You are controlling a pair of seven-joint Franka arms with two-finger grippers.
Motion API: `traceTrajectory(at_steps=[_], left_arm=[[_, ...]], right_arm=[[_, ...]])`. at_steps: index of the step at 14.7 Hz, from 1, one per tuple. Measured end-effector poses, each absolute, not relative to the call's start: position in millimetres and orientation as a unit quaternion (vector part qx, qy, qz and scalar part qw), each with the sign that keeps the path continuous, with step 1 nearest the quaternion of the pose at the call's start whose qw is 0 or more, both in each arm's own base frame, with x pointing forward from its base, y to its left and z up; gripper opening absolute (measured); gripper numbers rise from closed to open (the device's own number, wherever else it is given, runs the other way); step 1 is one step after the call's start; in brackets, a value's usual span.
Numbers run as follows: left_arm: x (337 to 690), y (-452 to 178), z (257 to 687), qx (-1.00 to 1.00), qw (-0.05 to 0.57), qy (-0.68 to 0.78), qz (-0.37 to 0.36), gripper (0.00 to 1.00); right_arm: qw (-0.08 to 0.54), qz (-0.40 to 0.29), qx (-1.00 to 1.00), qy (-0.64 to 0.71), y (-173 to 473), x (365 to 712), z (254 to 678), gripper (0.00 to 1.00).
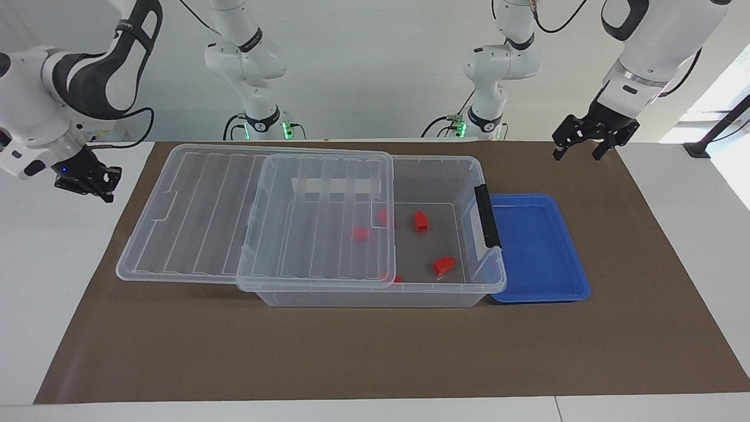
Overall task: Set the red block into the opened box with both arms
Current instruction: 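Reach the right gripper back to the lid's nearby edge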
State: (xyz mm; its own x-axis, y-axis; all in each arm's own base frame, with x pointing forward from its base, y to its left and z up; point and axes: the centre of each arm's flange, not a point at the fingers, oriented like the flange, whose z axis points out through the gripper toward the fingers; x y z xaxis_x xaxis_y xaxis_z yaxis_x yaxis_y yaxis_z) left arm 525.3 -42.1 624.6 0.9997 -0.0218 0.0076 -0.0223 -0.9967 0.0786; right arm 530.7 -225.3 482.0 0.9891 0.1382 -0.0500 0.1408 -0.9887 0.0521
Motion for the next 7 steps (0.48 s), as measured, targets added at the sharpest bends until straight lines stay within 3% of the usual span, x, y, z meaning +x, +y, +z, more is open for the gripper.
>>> traceTrajectory(at_steps=[7], left_arm=[[526,-45,630,0.999,0.038,-0.015,-0.005,1.00]], right_arm=[[0.011,-0.017,0.999,0.030,-205,538,476,0.01]])
